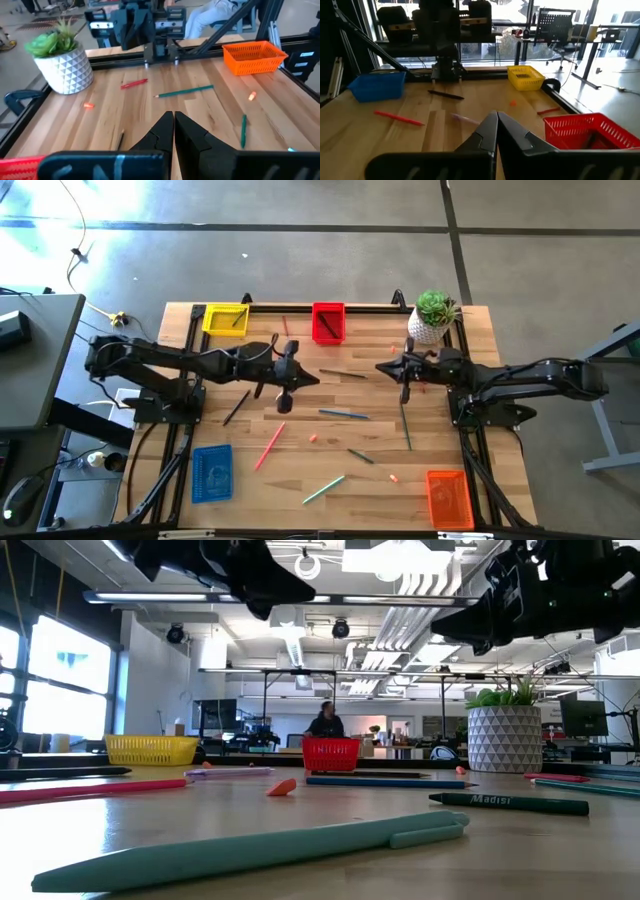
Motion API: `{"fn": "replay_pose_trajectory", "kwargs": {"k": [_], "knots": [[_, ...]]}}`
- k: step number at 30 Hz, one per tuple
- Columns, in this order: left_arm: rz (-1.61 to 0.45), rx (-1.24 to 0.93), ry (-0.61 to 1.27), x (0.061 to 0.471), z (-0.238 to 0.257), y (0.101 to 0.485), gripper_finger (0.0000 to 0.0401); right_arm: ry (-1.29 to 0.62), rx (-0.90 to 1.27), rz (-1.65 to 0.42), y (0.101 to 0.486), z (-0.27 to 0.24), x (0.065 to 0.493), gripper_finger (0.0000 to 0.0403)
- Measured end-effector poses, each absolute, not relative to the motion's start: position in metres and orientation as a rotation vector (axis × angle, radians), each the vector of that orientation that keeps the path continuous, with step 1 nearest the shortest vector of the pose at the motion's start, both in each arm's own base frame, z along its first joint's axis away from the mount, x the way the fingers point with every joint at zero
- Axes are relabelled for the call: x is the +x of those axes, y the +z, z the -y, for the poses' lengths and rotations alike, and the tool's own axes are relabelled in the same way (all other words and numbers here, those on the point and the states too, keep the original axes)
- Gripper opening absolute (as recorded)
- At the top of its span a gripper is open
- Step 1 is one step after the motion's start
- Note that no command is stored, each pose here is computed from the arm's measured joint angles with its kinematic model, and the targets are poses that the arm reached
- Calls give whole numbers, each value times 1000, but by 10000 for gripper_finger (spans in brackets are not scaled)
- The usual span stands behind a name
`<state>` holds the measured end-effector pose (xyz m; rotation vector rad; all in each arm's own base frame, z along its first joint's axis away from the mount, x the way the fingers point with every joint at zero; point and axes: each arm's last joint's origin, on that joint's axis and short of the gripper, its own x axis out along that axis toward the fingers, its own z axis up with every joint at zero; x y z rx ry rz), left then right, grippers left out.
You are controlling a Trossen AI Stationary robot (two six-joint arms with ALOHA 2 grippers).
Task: Sort crayons/erasers/pens/pencils in bins
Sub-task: Put the blue pencil into the orange bin
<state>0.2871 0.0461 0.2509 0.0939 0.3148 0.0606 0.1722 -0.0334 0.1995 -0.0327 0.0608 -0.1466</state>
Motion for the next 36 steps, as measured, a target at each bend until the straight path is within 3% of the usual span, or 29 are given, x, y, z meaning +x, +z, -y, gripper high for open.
{"fn": "replay_pose_trajectory", "kwargs": {"k": [7, 15, 23, 29, 36], "knots": [[-190, 103, 65, 282, -44, 223, 5, -160, -68, -73, 198, 34, 173, 0], [-148, 132, 79, 259, -42, 192, 5, -304, -74, -186, 216, 40, 180, 0], [-160, 98, 65, 259, -38, 191, 5, -363, -61, -289, 230, 42, 183, 0], [-151, 45, 55, 259, -35, 191, 5, -240, 54, -327, 237, 38, 185, 0], [-151, -26, 140, 258, -43, 191, 2, -249, 76, -392, 240, 39, 183, 0]]}}
